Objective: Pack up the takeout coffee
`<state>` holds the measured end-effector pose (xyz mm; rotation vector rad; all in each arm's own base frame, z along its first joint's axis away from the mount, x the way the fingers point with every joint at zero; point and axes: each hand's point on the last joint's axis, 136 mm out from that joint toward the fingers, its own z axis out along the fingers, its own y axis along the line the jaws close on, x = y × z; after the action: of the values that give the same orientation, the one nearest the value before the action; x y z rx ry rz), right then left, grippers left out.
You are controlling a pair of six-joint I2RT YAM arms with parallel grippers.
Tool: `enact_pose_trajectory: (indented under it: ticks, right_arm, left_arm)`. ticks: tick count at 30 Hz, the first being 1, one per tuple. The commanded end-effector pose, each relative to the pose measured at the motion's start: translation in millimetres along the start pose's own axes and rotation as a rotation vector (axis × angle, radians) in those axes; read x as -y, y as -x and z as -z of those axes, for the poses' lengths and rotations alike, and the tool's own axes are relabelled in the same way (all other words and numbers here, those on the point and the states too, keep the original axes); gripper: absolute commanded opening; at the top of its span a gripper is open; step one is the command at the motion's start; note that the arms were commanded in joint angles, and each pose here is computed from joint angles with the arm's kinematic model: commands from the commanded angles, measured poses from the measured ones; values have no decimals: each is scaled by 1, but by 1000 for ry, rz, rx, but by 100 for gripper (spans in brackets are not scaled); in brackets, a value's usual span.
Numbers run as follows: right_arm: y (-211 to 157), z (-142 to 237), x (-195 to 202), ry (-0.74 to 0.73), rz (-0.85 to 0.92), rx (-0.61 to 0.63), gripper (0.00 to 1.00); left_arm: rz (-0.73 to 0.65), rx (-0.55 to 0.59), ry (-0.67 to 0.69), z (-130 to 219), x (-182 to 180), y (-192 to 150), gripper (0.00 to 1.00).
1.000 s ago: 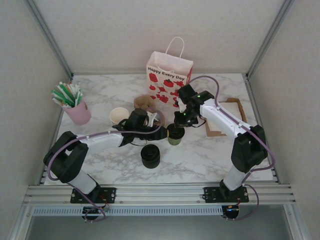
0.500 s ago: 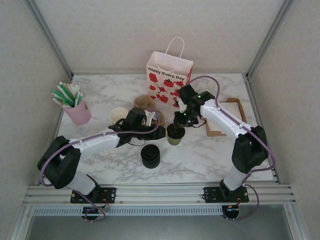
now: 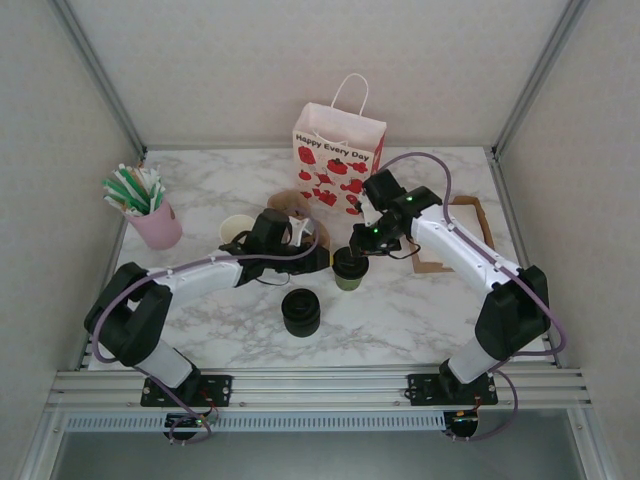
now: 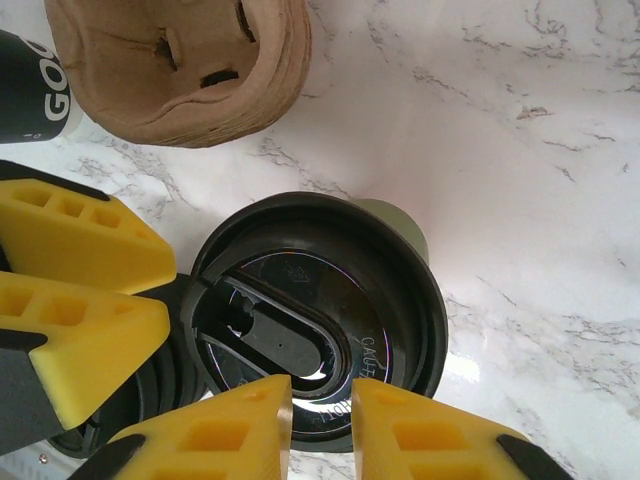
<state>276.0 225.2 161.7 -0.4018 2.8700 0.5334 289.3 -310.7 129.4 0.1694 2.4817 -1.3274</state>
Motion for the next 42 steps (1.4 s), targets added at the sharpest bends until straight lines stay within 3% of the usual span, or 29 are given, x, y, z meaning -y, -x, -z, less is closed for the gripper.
enact_pose_trajectory:
  ticks: [1, 14, 23, 42]
  right_arm:
    - [-6, 0, -3, 18, -13, -12, 21]
    - [-13, -11, 1, 0, -24, -48, 17]
    - [-21, -28, 5, -17, -36, -94, 18]
    - [-31, -48, 22, -84, -53, -141, 17]
  left_arm:
    - [-29, 12, -36, 0, 9, 14, 35]
    - [-43, -21, -8, -12, -4, 22, 32]
    - [-13, -43, 4, -18, -20, 6, 24]
    - [24, -92, 20, -34, -32, -24, 18]
